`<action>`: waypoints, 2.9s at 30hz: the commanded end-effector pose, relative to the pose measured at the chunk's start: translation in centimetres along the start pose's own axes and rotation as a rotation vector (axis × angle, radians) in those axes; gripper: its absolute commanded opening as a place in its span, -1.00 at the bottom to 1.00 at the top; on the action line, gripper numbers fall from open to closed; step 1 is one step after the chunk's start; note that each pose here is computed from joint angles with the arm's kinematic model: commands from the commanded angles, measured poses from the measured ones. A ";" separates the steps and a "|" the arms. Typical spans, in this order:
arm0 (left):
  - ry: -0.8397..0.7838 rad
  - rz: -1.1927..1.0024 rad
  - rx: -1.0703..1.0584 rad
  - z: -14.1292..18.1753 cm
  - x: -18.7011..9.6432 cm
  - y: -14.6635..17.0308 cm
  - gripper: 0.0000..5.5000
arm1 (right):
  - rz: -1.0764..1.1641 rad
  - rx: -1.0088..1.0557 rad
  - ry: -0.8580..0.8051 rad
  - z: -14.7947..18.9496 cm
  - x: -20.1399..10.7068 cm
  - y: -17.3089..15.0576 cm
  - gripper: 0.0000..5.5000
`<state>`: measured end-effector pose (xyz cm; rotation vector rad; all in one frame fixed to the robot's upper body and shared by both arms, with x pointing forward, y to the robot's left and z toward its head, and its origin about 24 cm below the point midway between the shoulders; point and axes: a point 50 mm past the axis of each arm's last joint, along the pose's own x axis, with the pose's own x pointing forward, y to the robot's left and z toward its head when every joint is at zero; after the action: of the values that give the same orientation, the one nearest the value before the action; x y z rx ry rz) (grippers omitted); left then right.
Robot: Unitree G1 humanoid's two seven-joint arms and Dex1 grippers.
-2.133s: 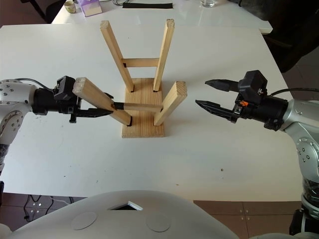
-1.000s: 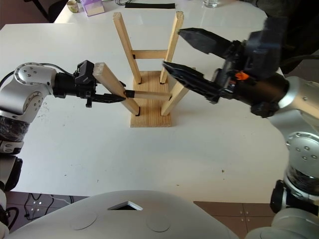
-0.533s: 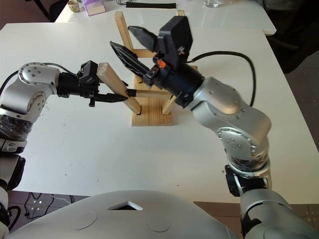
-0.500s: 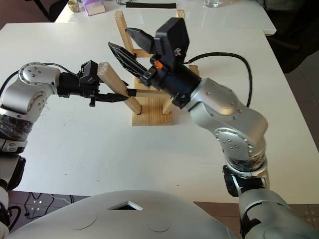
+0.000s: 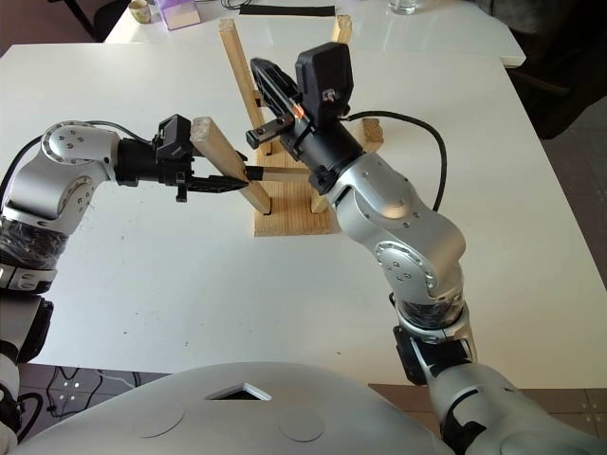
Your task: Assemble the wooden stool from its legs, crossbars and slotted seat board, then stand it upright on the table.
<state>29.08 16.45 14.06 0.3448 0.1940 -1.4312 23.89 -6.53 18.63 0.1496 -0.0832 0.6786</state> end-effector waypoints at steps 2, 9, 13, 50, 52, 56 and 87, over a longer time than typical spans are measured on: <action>0.302 0.004 -0.179 -6.8 0.8 -2.3 -0.25 | -0.009 0.032 0.467 -10.1 -2.3 0.9 -0.99; 0.308 -0.007 -0.148 -6.4 1.4 -2.3 -0.25 | 0.008 -0.023 0.500 -12.4 -2.0 0.8 -0.99; 0.326 0.003 -0.156 -6.9 1.2 -2.4 -0.25 | 0.137 0.008 0.090 -4.7 -0.6 1.4 -0.99; 0.313 0.024 -0.161 -6.7 1.6 -3.5 -0.25 | -0.313 -0.439 0.280 -2.3 -5.8 -10.0 0.22; 0.317 0.034 -0.167 -6.8 1.3 -3.5 -0.25 | -0.587 -0.550 0.361 -1.4 -9.2 -15.2 0.22; 0.316 0.050 -0.171 -6.8 1.2 -3.4 -0.25 | -0.842 -0.931 0.506 0.3 -13.5 -20.2 0.22; -0.102 0.039 -0.332 1.6 6.3 -8.1 0.28 | -0.293 -0.767 0.501 -5.9 -8.0 -16.1 0.23</action>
<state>21.56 8.92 11.87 0.0275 0.3456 -1.3926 28.14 -21.41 9.82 -0.7034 0.1468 0.3419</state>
